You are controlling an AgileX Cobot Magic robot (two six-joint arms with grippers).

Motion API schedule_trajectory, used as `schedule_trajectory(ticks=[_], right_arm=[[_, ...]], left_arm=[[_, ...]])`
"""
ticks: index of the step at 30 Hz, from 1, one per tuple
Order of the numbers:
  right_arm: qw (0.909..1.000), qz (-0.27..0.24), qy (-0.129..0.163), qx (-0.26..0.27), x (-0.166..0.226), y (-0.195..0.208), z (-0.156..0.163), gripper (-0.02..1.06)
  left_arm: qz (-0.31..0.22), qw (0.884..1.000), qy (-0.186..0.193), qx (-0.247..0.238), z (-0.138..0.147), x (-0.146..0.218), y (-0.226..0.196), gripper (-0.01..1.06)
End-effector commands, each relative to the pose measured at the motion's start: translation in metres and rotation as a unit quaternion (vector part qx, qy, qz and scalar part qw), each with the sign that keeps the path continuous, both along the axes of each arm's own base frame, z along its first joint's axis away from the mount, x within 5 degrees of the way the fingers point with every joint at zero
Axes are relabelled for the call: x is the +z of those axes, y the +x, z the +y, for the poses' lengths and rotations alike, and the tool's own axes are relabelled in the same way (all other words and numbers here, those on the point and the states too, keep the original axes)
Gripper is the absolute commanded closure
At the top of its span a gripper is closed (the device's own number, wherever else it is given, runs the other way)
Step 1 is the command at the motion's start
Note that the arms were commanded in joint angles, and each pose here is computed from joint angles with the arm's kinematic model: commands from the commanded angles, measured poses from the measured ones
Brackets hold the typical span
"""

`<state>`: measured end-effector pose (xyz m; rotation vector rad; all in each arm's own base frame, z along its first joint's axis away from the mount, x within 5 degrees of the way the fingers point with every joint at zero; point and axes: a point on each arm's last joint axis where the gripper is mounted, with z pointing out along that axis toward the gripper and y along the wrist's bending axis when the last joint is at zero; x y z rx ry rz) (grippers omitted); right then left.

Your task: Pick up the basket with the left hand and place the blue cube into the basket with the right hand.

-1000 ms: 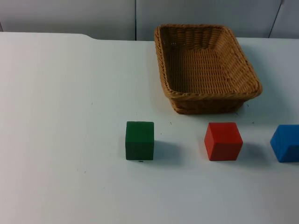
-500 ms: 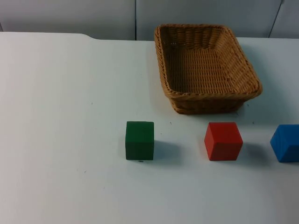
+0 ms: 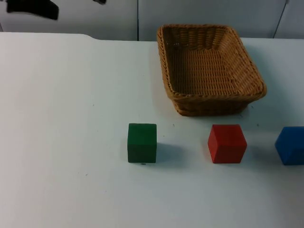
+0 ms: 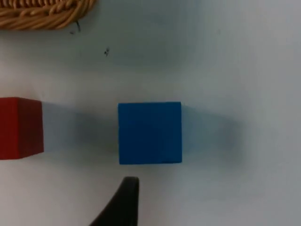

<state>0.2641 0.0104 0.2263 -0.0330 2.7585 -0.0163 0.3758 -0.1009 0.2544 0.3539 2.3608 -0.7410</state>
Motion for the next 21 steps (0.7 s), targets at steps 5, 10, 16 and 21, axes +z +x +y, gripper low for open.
schedule_trajectory(ticks=[5,10,16,21], right_arm=[[1.0,0.001,0.002,-0.001,-0.004,0.006,-0.001,0.03],[1.0,0.006,0.005,0.004,-0.006,0.006,0.0,0.03],[1.0,0.007,0.005,0.004,-0.006,0.006,0.0,0.03],[1.0,0.007,0.005,0.004,-0.006,0.006,0.0,0.03]], left_arm=[[0.022,0.999,-0.008,-0.038,-0.034,-0.029,0.032,0.0],[0.038,0.997,-0.008,-0.065,-0.06,-0.055,0.05,0.0],[0.06,0.995,-0.017,-0.08,-0.091,-0.087,0.068,0.0],[0.078,0.992,-0.031,-0.089,-0.118,-0.106,0.079,0.0]])
